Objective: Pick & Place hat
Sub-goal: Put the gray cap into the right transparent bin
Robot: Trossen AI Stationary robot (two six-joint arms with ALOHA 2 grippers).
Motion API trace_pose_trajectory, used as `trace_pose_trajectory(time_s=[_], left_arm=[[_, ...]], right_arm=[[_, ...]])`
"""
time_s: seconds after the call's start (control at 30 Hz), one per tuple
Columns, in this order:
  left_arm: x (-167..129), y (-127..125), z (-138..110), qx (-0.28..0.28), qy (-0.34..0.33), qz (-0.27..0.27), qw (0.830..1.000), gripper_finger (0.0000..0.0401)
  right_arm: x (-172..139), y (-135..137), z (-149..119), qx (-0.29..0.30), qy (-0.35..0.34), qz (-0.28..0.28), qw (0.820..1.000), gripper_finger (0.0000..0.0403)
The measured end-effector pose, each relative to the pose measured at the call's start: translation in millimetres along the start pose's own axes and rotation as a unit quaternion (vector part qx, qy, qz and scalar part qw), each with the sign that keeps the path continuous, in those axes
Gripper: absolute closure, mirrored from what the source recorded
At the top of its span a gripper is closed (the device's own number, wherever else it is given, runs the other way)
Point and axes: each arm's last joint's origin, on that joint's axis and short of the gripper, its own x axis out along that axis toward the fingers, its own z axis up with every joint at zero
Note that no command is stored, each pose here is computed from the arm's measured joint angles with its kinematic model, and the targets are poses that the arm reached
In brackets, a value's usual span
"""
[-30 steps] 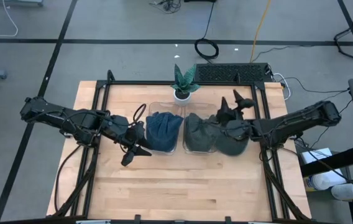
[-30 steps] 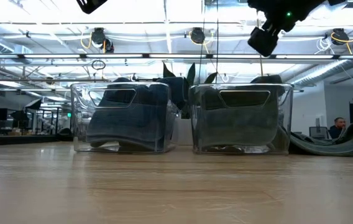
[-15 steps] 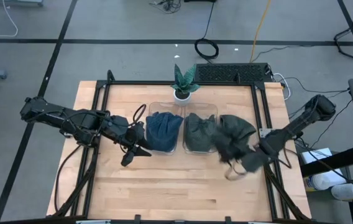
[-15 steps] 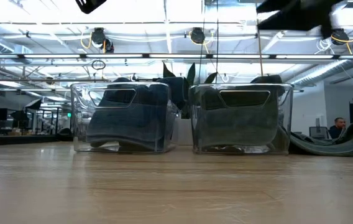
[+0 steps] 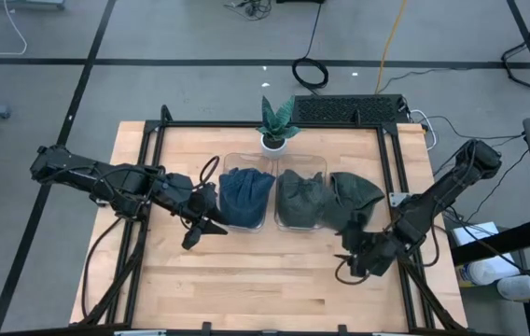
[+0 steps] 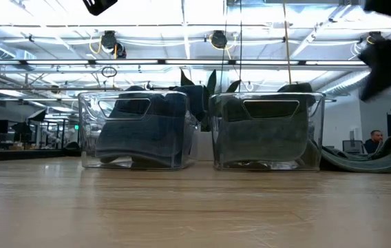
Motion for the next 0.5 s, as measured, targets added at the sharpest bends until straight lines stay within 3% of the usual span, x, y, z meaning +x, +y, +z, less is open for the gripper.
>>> trace_pose_trajectory(time_s=[0.2,0.5], left_arm=[[0.0,0.0,0.0,0.01,0.0,0.0,1.0,0.027],[0.0,0.0,0.0,0.014,0.0,0.0,1.0,0.027]], right_arm=[[-2.0,-12.0,-16.5,-0.025,0.105,-0.029,0.994,0.0122],[0.8,-17.2,-26.2,-0.149,0.168,-0.048,0.973,0.0122]])
